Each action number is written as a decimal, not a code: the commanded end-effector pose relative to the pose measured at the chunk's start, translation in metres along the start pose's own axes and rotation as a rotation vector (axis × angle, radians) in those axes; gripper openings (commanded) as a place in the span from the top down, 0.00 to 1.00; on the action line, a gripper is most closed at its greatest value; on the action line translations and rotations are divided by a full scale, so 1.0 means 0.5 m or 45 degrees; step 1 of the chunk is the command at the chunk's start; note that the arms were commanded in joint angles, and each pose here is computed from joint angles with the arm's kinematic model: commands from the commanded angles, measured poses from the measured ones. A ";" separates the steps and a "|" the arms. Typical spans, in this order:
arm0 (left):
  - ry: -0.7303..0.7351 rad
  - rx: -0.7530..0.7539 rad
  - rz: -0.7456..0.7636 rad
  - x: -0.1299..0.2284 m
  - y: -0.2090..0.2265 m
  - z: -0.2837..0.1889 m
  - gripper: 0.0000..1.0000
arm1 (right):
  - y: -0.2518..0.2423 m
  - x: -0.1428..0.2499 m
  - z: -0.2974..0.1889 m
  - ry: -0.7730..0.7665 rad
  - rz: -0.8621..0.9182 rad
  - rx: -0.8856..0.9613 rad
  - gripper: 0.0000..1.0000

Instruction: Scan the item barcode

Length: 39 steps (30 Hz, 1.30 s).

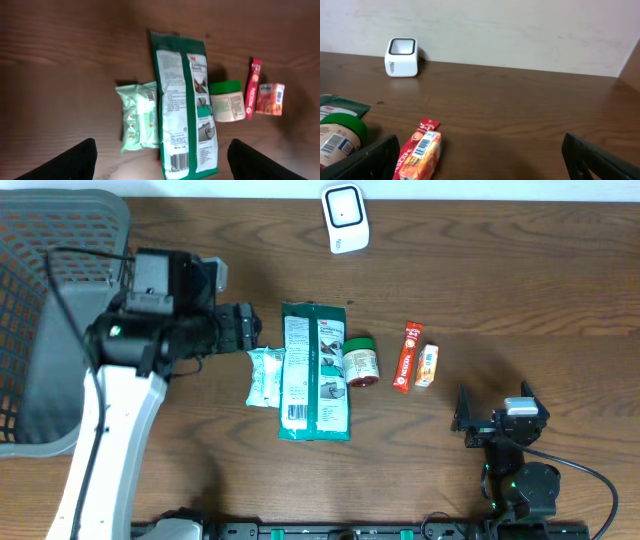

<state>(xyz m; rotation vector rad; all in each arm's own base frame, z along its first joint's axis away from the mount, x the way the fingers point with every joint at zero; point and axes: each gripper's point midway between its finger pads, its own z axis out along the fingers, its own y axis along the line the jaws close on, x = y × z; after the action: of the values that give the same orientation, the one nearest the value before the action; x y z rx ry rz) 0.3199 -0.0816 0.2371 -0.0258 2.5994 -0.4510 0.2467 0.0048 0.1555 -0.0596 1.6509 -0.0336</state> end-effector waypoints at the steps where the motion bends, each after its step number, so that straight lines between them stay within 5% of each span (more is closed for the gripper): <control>1: -0.052 -0.051 -0.011 -0.011 0.009 -0.022 0.16 | 0.000 0.000 0.000 -0.001 -0.011 -0.001 0.01; 39: -0.040 -0.053 -0.014 -0.007 0.011 -0.021 0.16 | 0.002 0.000 0.000 -0.001 -0.034 -0.005 0.01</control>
<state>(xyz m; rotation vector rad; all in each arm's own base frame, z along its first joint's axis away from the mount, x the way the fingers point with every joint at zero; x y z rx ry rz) 0.3162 -0.0762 0.2410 -0.0526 2.5913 -0.4180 0.2468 0.0041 0.1560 -0.0680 1.6487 -0.0478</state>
